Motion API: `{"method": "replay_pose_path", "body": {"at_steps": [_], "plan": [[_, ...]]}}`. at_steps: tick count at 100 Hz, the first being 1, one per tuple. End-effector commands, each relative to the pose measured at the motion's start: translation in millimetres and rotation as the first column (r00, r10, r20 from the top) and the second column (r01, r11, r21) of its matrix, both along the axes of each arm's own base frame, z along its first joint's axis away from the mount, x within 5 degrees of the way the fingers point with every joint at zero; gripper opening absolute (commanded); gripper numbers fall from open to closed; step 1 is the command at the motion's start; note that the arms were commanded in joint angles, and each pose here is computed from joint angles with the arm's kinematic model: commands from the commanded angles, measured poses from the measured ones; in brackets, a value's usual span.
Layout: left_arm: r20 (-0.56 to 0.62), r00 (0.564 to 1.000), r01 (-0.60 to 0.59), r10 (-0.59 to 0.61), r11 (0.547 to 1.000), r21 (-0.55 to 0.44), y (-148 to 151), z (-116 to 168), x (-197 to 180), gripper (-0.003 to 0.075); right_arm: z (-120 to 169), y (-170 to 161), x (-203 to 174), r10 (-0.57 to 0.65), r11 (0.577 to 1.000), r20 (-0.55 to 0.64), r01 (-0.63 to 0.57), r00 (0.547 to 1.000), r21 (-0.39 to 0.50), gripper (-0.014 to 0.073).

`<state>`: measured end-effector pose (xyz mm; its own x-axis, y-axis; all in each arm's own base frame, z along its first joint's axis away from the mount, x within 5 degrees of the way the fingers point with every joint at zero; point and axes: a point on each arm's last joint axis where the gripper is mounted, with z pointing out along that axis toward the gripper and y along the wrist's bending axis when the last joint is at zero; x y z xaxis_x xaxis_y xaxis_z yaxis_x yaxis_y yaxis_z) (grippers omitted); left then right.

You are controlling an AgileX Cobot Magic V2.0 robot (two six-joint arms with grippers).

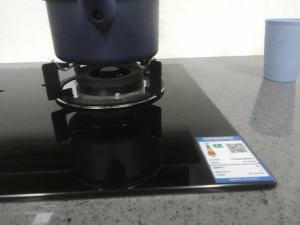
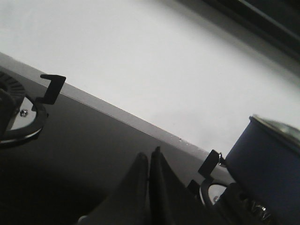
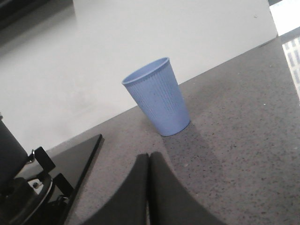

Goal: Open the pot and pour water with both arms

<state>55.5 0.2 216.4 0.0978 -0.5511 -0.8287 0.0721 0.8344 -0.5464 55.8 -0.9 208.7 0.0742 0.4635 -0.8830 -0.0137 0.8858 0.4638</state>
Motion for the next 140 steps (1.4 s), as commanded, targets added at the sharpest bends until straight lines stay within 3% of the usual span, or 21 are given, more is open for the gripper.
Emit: {"method": "replay_pose_path", "body": {"at_steps": [1, 20, 37, 51, 59, 86, 106, 116, 133, 140], "plan": [[0.116, 0.993, -0.016, 0.026, 0.996, -0.089, 4, 15, -6, -0.002, 9, -3, -3, -0.027, 0.999, 0.076, 0.025, 0.997, 0.032, -0.007], [0.159, 0.987, 0.029, -0.022, 0.999, -0.045, -1, 53, -15, -0.002, 42, 6, -10, 0.064, 0.998, 0.05, -0.065, 0.997, 0.011, -0.007], [0.095, 0.992, 0.072, -0.087, 0.986, 0.152, -9, 102, -23, -0.002, 84, 14, -11, 0.137, 0.979, -0.045, -0.142, 0.99, -0.148, -0.007], [-0.014, 0.99, 0.134, -0.137, 0.941, 0.31, -15, 135, -16, -0.002, 114, 18, 3, 0.181, 0.943, -0.16, -0.217, 0.97, -0.252, -0.007], [-0.062, 0.983, 0.182, -0.171, 0.904, 0.387, -19, 149, -7, -0.002, 126, 21, 15, 0.21, 0.926, -0.228, -0.268, 0.951, -0.265, -0.007], [-0.089, 0.939, 0.338, -0.332, 0.843, 0.418, -31, 168, 9, -0.002, 139, 26, 39, 0.267, 0.908, -0.285, -0.34, 0.921, -0.247, -0.007], [-0.094, 0.911, 0.404, -0.401, 0.83, 0.384, -41, 168, 27, -0.0004, 139, 26, 40, 0.267, 0.904, -0.287, -0.342, 0.92, -0.255, -0.006], [-0.102, 0.897, 0.434, -0.429, 0.82, 0.372, -48, 167, 36, 0.0066, 139, 26, 40, 0.269, 0.903, -0.29, -0.346, 0.918, -0.257, 0.0036], [-0.102, 0.873, 0.479, -0.477, 0.798, 0.365, -63, 166, 52, 0.023, 139, 26, 40, 0.271, 0.903, -0.289, -0.347, 0.918, -0.253, 0.0415], [-0.09, 0.868, 0.486, -0.489, 0.795, 0.362, -70, 165, 59, 0.0323, 139, 26, 40, 0.271, 0.903, -0.289, -0.347, 0.918, -0.253, 0.05]]}}
